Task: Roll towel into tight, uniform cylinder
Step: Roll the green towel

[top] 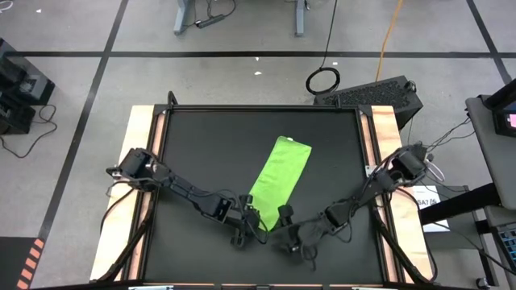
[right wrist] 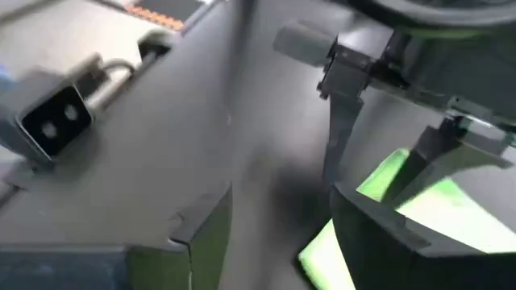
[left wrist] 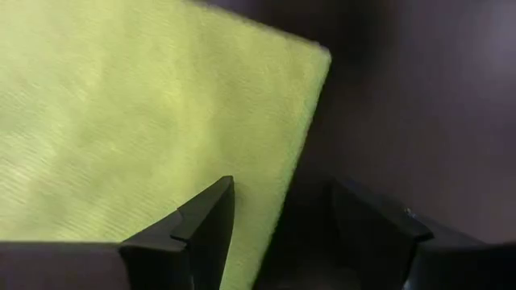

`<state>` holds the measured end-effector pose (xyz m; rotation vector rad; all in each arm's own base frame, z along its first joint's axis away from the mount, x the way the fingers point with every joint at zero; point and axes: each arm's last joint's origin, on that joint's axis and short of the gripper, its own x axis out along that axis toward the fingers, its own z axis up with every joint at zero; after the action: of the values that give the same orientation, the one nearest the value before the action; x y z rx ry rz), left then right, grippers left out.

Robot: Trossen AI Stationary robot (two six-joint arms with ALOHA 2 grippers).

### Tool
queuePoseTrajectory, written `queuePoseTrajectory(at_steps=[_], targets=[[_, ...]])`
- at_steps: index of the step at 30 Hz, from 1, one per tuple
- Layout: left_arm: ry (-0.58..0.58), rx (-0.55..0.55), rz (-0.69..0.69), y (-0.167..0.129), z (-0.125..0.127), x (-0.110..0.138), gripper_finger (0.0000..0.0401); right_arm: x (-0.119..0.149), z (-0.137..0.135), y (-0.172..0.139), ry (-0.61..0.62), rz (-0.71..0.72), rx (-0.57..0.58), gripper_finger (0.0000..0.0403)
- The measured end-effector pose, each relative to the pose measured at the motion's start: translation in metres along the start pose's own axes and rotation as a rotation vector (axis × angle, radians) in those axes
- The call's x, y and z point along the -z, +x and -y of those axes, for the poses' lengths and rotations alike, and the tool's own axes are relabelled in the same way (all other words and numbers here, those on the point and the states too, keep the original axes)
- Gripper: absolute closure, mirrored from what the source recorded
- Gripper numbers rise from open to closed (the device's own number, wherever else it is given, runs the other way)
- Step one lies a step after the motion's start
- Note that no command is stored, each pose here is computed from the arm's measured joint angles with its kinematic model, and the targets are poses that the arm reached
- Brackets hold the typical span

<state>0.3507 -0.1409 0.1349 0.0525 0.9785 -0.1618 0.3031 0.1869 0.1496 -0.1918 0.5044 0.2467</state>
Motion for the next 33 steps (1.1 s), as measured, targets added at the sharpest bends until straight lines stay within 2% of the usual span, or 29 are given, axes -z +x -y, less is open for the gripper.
queuePoseTrajectory(at_steps=[4, 11, 17, 33], targets=[[-0.053, 0.006, 0.01, 0.01, 0.005, 0.003, 0.0187, 0.009, -0.008, 0.011, -0.046, -0.084, 0.049, 0.0218], [-0.065, 0.002, 0.002, 0.016, 0.005, 0.005, 0.0187, 0.022, -0.001, 0.025, -0.077, -0.17, 0.142, 0.0238], [-0.071, 0.002, 0.022, 0.018, 0.001, 0.002, 0.0187, 0.034, -0.001, 0.034, -0.038, -0.204, 0.13, 0.0246], [-0.084, 0.03, 0.052, 0.019, 0.001, 0.0, 0.0187, 0.039, 0.0, 0.032, -0.015, -0.26, 0.16, 0.0286]])
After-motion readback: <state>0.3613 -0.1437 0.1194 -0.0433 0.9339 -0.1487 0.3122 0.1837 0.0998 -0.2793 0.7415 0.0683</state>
